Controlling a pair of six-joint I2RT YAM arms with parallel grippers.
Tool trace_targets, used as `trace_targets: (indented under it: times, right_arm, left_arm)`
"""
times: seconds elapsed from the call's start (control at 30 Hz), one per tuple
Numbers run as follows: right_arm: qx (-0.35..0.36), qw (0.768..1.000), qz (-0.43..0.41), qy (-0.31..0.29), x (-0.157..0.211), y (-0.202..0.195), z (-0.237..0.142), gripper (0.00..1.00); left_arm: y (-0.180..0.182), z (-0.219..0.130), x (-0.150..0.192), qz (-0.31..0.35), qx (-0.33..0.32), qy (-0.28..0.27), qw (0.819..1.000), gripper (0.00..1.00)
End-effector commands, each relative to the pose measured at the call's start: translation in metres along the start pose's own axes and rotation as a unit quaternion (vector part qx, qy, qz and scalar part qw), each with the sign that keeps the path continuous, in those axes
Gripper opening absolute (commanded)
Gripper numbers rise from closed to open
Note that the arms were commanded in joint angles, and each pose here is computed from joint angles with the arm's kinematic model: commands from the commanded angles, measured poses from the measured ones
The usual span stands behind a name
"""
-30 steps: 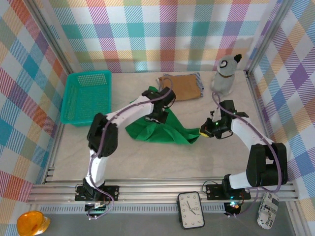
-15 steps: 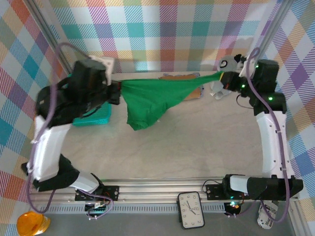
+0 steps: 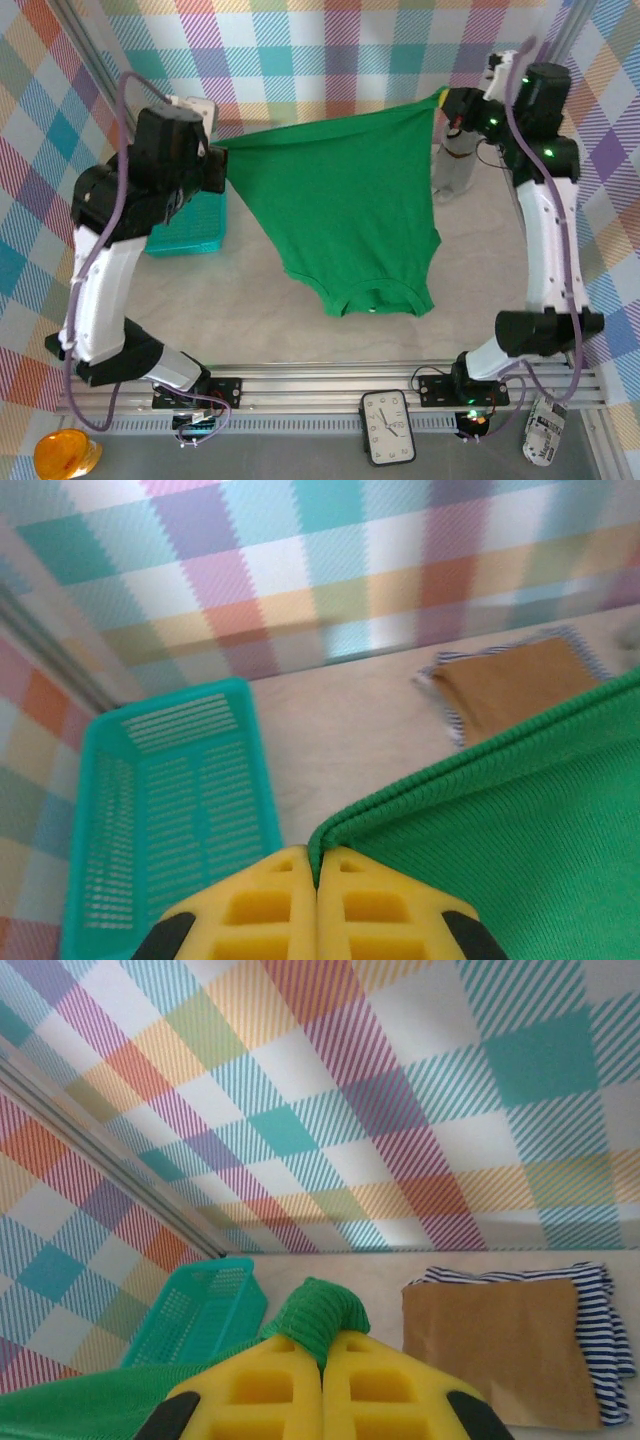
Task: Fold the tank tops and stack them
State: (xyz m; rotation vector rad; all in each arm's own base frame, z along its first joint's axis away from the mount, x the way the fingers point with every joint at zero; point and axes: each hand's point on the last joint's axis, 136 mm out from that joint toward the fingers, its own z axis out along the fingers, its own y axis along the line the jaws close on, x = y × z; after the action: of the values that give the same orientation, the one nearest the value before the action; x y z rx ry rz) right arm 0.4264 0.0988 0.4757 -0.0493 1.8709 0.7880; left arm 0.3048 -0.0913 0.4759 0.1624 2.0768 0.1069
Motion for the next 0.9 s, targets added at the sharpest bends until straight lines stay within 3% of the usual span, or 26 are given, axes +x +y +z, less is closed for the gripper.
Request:
trace_targets:
  times: [0.0, 0.23, 0.37, 0.57, 0.7, 0.87]
  right_arm:
    - [-0.026, 0.999, -0.012, -0.020, -0.018, 0.019, 0.016, 0.00]
    - [-0.068, 0.997, 0.002, -0.024, -0.034, 0.052, 0.031, 0.00]
    - [-0.063, 0.998, 0.018, 0.009, -0.016, 0.050, 0.027, 0.00]
    - [-0.002, 0.994, 0.052, 0.097, 0.065, 0.000, 0.013, 0.00]
    - [0.041, 0.980, 0.076, 0.182, 0.142, -0.040, 0.006, 0.00]
    - [0.095, 0.958, 0.104, 0.250, 0.213, -0.098, -0.002, 0.00]
  left_arm:
    - [0.037, 0.001, -0.022, -0.002, -0.055, -0.039, 0.998, 0.00]
    - [0.063, -0.036, -0.059, -0.005, -0.091, -0.117, 0.989, 0.00]
    - [0.056, -0.057, -0.045, 0.003, -0.043, -0.121, 0.992, 0.00]
    - [0.000, -0.069, 0.022, 0.010, 0.138, -0.047, 0.989, 0.00]
    - [-0.050, -0.062, 0.104, -0.023, 0.254, 0.060, 0.965, 0.00]
    - [-0.112, -0.037, 0.191, -0.082, 0.316, 0.097, 0.940, 0.00]
